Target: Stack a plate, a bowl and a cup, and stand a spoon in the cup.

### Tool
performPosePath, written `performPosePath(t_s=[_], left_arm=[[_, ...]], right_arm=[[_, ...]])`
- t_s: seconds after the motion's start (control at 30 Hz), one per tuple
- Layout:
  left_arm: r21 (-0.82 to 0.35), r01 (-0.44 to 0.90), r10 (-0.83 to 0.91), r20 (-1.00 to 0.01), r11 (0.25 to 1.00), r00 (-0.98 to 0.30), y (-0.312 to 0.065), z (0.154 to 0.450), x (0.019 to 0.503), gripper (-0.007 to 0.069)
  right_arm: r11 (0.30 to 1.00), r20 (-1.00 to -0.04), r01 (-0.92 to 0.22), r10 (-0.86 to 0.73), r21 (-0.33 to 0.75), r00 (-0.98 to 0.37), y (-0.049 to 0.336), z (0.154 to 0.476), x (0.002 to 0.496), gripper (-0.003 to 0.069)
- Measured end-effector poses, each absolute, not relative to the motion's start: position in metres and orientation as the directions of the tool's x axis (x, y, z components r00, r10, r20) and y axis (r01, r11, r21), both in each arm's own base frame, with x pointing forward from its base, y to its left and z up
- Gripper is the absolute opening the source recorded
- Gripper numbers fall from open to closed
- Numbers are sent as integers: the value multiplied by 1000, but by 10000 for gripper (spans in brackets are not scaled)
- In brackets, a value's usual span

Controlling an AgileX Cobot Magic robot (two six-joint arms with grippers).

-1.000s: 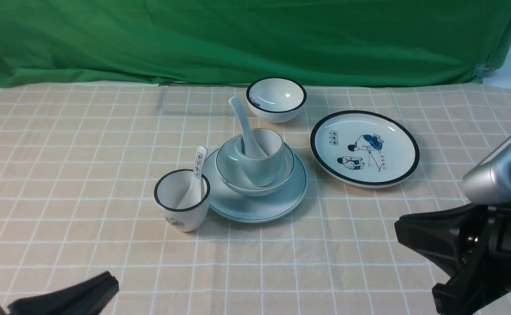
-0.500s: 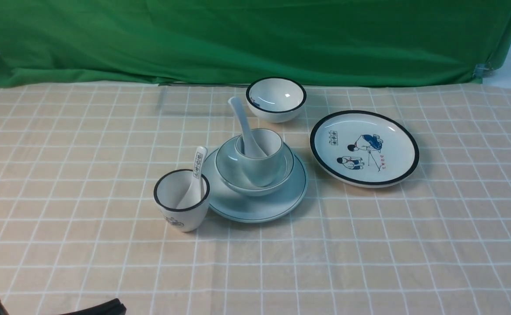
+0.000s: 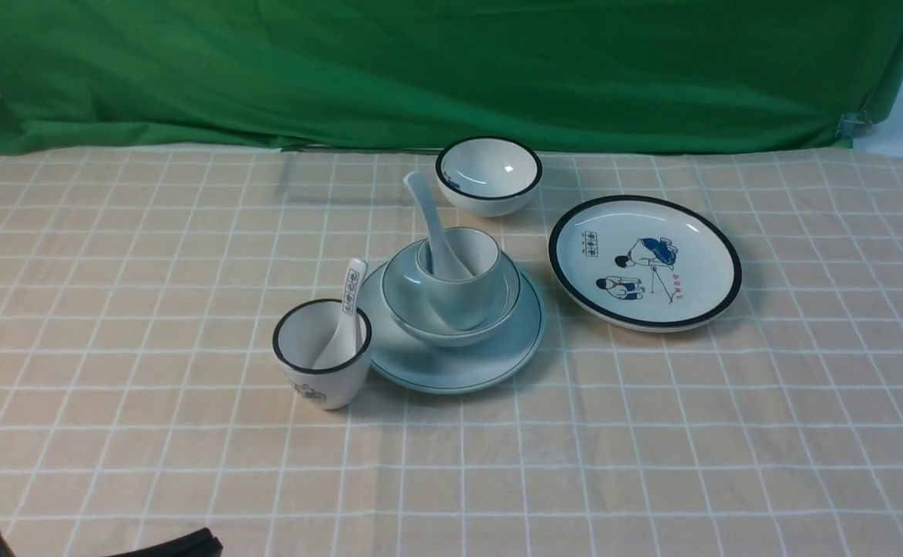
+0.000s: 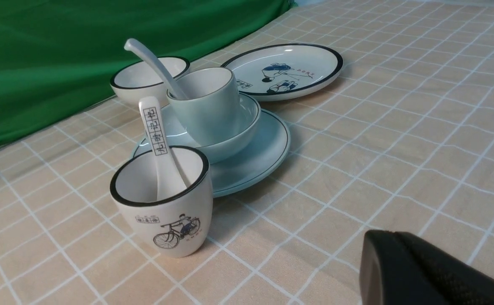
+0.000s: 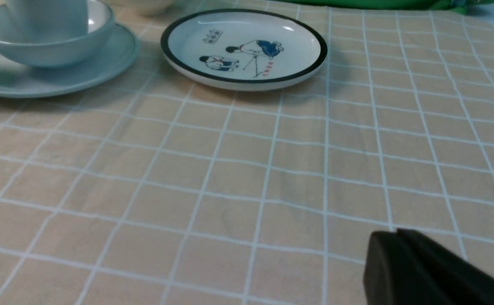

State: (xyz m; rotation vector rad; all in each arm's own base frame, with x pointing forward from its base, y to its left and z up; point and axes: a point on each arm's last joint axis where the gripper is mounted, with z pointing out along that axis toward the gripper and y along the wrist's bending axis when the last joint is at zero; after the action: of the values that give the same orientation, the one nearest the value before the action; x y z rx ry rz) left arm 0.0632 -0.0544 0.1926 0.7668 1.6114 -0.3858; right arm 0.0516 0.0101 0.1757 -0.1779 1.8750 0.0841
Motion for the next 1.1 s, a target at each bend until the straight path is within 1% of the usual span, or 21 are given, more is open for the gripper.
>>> performPosePath(t_s=[0.2, 0.53, 0.63, 0.7, 0.73, 0.77, 0.8, 0.83, 0.9, 0.93, 0.97, 1.0, 1.07, 1.1], left_arm=[[175, 669, 261, -965, 723, -30, -54, 193, 63, 1], [180, 669, 265, -964, 721, -26, -54, 193, 63, 1], [195, 651, 252, -968, 734, 5, -52, 196, 63, 1], [172, 561, 178, -983, 810, 44, -44, 204, 66, 1], [170, 561, 174, -984, 811, 46, -44, 204, 65, 1], [128, 458, 103, -992, 880, 79, -35, 211, 67, 1], [122, 446, 98, -992, 887, 77, -34, 212, 67, 1], [69, 346, 35, -994, 936, 104, -24, 216, 66, 1], [13, 244, -16, -993, 970, 120, -15, 218, 63, 1], [10, 223, -18, -992, 975, 121, -14, 218, 62, 1], [-10, 162, -28, -994, 987, 106, -9, 215, 59, 1], [-19, 122, -27, -998, 992, 62, -7, 210, 58, 1], [-28, 80, -23, -998, 996, -65, -5, 198, 57, 1], [-30, 76, -24, -997, 997, -77, -5, 197, 57, 1]], right_arm=[[986, -951, -164, -73, -24, -301, 10, 175, 51, 36], [986, -951, -164, -74, -24, -302, 10, 175, 51, 39], [986, -951, -164, -73, -24, -302, 10, 175, 51, 51], [986, -950, -164, -73, -24, -303, 10, 175, 51, 62], [986, -950, -164, -73, -24, -303, 10, 175, 51, 63], [986, -950, -164, -73, -24, -303, 10, 175, 51, 70], [986, -950, -164, -73, -24, -303, 10, 175, 51, 71], [986, -950, -165, -74, -24, -304, 10, 175, 51, 76], [986, -950, -165, -74, -24, -304, 10, 175, 51, 78], [986, -950, -165, -74, -24, -304, 10, 175, 51, 79], [986, -950, -165, -74, -24, -304, 10, 175, 51, 85], [986, -950, -165, -74, -24, -304, 10, 175, 51, 89], [986, -950, -165, -74, -24, -304, 10, 175, 51, 95], [986, -950, -165, -73, -23, -304, 10, 175, 51, 95]])
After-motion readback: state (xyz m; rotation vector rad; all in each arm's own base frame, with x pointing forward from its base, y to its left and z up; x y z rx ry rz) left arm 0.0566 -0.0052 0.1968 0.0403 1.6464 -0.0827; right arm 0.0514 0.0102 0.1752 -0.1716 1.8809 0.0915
